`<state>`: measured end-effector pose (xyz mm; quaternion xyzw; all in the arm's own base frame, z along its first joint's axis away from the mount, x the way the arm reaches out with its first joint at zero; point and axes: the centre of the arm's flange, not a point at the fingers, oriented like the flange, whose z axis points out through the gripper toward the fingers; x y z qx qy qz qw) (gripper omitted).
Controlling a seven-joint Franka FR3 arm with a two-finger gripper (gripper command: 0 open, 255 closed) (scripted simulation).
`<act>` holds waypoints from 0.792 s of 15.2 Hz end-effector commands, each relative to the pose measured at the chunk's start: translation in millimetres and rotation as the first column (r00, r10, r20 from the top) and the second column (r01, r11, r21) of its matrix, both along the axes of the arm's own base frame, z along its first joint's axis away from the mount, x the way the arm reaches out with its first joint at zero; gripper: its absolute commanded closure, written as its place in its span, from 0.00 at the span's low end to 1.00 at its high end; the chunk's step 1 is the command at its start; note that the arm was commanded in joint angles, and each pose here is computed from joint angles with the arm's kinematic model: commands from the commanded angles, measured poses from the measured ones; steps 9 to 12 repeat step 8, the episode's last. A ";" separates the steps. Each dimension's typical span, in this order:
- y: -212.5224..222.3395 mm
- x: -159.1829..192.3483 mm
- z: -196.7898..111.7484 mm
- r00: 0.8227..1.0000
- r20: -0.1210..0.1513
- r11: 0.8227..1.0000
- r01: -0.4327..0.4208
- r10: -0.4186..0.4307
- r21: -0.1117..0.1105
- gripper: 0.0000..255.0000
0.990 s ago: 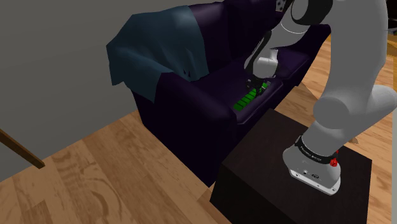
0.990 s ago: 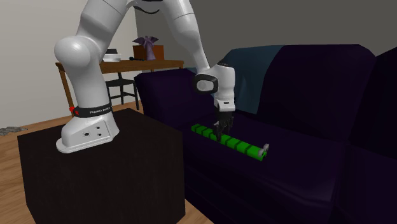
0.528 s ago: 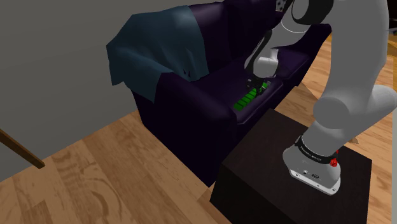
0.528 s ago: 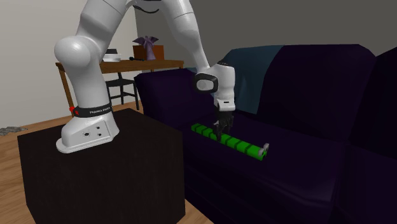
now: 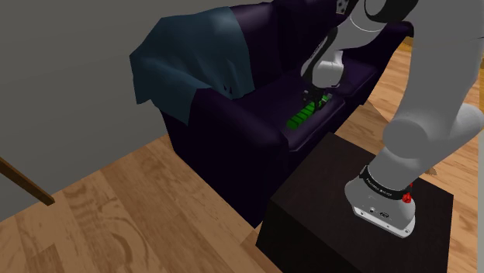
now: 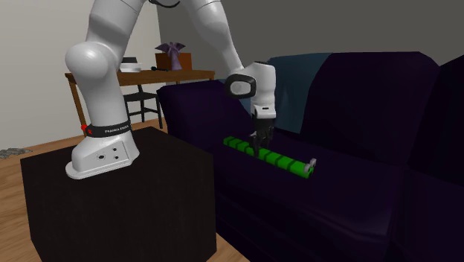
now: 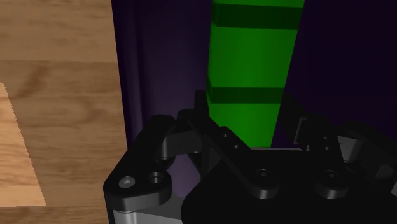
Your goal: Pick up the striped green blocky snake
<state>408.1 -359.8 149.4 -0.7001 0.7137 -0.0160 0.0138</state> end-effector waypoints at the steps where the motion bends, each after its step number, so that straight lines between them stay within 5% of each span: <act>1: 0.1 -0.7 10.3 1.000 0.000 1.000 0.000 0.000 0.000 1.00; 12: 0.1 -0.7 37.5 1.000 0.000 1.000 0.000 0.000 0.000 1.00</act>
